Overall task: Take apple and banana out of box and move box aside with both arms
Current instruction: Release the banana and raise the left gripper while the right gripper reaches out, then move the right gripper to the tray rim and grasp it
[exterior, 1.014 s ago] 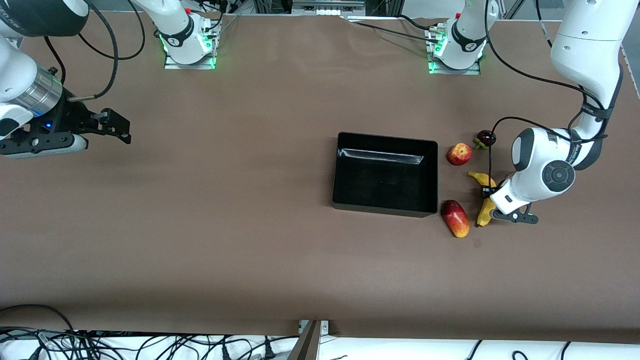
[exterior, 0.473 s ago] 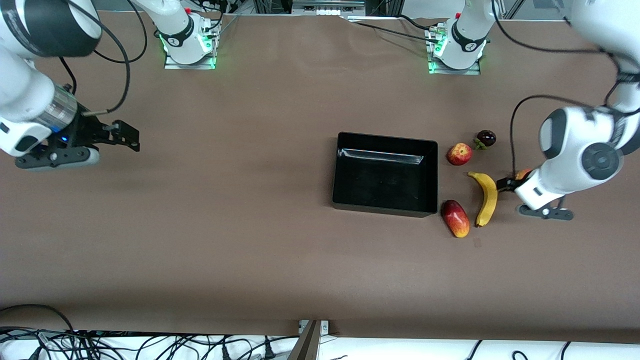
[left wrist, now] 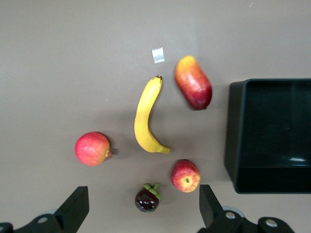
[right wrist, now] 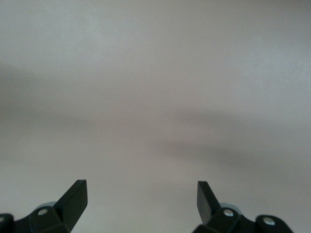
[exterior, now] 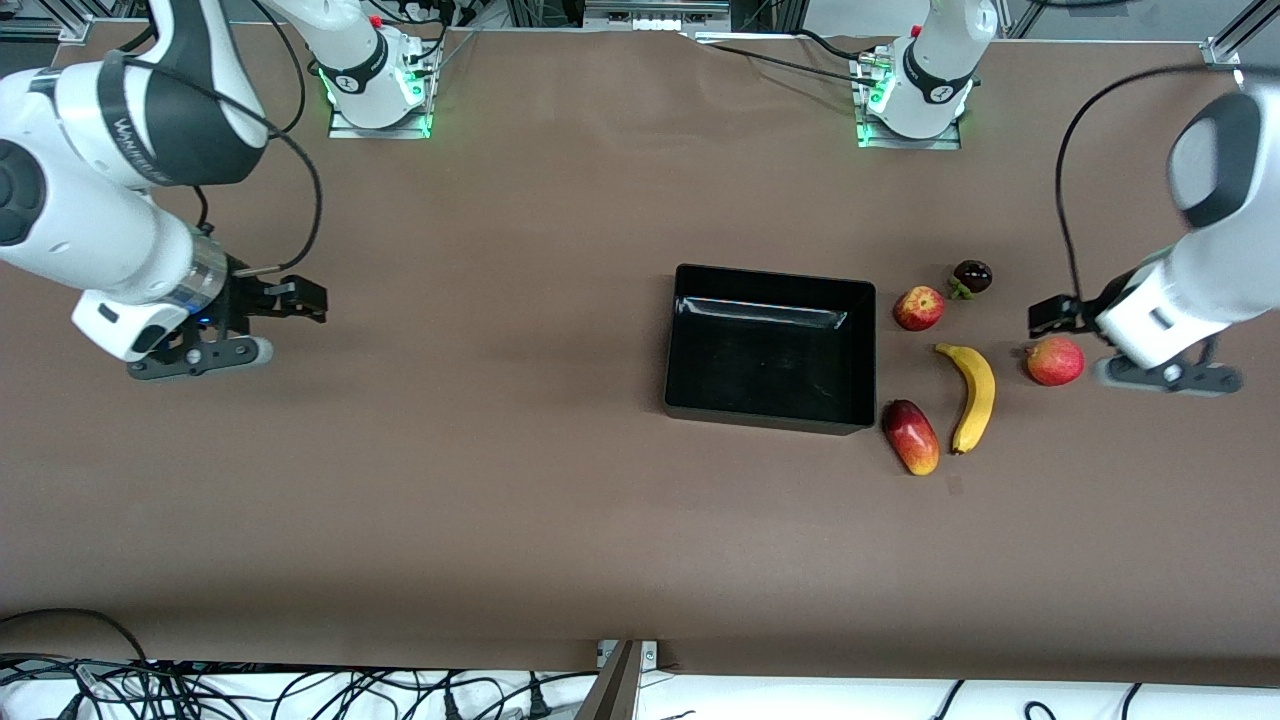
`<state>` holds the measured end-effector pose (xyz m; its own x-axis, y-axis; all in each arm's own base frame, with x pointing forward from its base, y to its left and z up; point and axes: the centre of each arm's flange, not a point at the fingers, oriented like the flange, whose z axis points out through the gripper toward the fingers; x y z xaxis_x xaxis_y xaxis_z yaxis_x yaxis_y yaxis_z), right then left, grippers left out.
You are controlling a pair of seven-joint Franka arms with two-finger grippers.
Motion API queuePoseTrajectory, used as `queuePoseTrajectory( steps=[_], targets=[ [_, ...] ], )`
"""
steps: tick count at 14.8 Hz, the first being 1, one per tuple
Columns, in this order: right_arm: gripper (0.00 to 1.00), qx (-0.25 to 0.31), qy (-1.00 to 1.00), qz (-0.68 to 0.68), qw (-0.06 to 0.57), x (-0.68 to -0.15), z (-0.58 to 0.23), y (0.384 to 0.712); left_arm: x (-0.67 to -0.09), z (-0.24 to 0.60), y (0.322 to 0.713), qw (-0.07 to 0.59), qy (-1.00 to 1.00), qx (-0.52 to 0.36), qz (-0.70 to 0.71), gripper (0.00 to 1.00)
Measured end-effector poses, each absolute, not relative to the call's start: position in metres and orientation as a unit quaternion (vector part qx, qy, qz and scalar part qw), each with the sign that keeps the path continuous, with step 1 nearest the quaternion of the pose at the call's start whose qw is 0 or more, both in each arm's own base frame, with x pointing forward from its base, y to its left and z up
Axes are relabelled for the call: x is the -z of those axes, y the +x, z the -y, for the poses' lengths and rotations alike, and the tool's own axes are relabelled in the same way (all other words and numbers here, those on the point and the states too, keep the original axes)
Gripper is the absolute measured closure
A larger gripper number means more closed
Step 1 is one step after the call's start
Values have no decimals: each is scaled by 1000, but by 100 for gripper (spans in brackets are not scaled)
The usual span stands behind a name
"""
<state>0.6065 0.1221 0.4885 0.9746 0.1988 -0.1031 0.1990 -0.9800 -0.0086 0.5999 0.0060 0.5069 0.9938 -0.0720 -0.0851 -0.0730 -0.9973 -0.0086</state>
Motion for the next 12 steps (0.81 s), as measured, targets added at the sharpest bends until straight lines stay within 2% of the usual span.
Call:
queuePoseTrajectory(
  steps=[3,5,8,12],
  targets=[
    [0,49,991,-121,1,-491,-171,595,-572,-13,571,6,-998,-50,-27,0],
    [0,52,993,-99,-24,-492,-196,590,-605,-14,559,7,-999,-47,-24,0],
    [0,45,996,-62,-54,-478,-253,586,-623,-18,554,8,-999,-37,-20,0],
    [0,23,998,-10,-60,-420,-380,561,-632,-23,551,9,-999,-28,-13,0]
  ],
)
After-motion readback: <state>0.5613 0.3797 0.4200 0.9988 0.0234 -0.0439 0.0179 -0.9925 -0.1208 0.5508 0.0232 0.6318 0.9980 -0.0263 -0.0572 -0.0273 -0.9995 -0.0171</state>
